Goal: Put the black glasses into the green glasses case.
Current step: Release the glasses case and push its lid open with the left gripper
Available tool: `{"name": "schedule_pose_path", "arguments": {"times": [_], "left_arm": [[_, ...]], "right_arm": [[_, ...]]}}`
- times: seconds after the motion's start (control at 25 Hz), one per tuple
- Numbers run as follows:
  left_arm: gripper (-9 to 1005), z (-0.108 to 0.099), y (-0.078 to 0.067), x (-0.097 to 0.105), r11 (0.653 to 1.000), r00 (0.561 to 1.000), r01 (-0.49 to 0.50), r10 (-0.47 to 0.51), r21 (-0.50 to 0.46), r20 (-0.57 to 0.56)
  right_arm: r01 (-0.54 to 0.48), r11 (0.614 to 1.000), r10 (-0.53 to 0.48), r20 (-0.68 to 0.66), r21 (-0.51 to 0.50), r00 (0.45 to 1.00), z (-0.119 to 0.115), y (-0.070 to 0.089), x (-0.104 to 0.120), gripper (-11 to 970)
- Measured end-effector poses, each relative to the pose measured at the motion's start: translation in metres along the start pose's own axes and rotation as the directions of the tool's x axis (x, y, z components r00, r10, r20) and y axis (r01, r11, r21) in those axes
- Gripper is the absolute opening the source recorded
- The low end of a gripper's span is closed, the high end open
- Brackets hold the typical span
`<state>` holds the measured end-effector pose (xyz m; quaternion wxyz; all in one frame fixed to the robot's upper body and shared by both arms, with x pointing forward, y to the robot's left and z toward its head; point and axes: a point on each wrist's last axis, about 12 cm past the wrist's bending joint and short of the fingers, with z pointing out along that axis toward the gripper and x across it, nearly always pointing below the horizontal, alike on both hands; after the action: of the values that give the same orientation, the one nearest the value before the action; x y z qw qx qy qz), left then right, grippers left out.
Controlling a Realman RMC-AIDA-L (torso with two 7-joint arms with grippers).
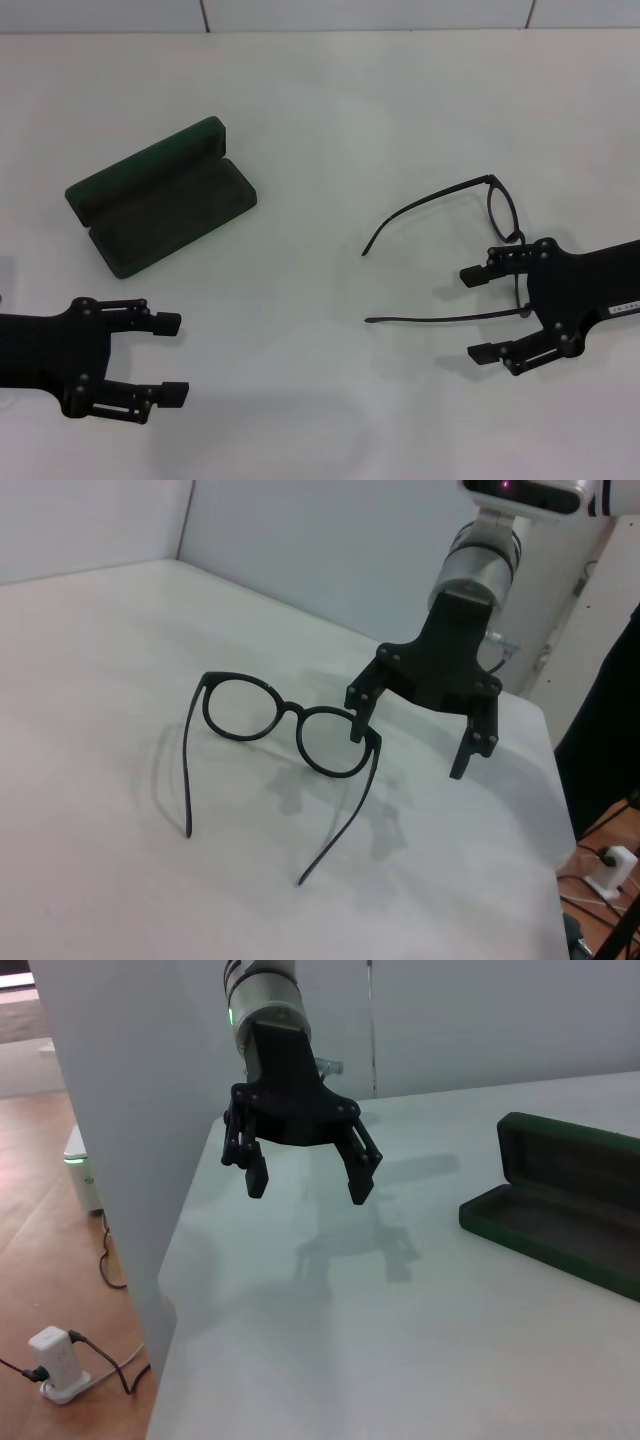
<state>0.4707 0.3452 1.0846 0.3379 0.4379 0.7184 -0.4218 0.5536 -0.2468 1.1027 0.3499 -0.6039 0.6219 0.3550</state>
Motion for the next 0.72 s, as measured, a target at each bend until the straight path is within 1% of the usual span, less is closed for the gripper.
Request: {"name": "schedule_pose_path", "arguments": {"times": [0.6,0.72], "left_arm": [[854,0.0003,0.0006,0.0006,1.000,1.000,0.008,-0.008,-0.009,0.001],[853,-0.0006,0.0020,-0.0017,0.998,0.998,0.053,-0.052,-0.024,0.025]], "right_arm": [[-0.001,1.000,0.001,0.003,-0.002,1.000,0.0018,0.0005,-0.0003,860],[-0.001,1.000,0.001,0.003,-0.002,1.000,0.0020,0.0008,0.0000,860]]}}
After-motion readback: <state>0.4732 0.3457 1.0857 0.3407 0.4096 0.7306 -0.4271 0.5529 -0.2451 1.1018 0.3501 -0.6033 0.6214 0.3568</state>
